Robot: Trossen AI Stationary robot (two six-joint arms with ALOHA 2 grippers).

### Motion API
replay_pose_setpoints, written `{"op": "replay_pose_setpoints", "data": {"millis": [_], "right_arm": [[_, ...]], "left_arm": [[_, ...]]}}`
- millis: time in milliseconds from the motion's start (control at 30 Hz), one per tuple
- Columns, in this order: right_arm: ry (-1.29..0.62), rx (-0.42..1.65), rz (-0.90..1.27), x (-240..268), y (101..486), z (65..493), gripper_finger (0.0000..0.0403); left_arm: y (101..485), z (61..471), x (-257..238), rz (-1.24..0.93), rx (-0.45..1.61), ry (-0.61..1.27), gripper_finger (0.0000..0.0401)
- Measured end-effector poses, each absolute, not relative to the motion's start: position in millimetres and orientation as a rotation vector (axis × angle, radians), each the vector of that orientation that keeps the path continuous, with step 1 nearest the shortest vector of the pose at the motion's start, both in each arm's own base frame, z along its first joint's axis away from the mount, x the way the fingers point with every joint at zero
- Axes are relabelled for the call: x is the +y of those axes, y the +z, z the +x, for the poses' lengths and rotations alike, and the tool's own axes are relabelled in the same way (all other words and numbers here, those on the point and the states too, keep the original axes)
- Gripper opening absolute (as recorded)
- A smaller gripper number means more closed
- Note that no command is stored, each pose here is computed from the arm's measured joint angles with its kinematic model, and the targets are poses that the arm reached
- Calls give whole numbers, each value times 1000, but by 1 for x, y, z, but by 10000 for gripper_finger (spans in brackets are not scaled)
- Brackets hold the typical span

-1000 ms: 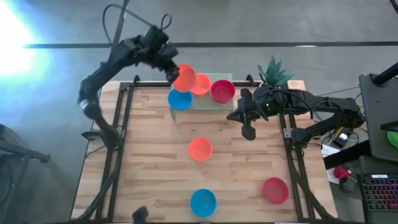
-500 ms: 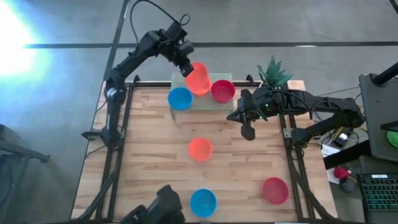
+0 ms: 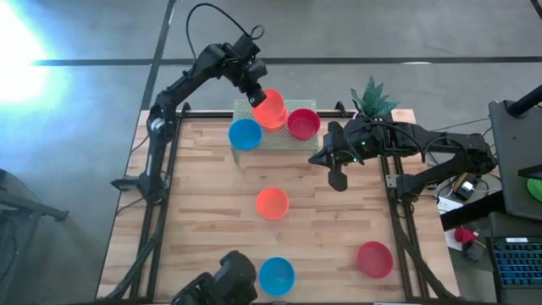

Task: Pick & Place Mini bowls
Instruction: Stack the bottom orange bowl on the orange bowl on the shelf

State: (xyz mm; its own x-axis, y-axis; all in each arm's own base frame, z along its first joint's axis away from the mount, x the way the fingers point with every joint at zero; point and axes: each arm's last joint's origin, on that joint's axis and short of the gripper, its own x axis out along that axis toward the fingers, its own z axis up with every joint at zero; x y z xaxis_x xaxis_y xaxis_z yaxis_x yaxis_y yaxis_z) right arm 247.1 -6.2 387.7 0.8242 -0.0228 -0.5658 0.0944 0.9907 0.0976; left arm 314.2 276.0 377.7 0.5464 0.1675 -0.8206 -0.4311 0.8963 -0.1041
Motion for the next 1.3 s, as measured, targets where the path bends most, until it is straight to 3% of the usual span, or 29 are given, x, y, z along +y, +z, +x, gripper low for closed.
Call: {"op": "replay_pose_setpoints", "data": {"millis": [400, 1000, 1300], "right_arm": [[-62, 599, 123, -6, 388, 247, 8], [-62, 599, 123, -6, 388, 247, 8], [-59, 599, 113, -6, 388, 247, 8]], "left_arm": [[365, 319, 279, -328, 972, 361, 3], [372, 323, 275, -302, 931, 356, 83], [393, 317, 270, -217, 864, 381, 87]]}}
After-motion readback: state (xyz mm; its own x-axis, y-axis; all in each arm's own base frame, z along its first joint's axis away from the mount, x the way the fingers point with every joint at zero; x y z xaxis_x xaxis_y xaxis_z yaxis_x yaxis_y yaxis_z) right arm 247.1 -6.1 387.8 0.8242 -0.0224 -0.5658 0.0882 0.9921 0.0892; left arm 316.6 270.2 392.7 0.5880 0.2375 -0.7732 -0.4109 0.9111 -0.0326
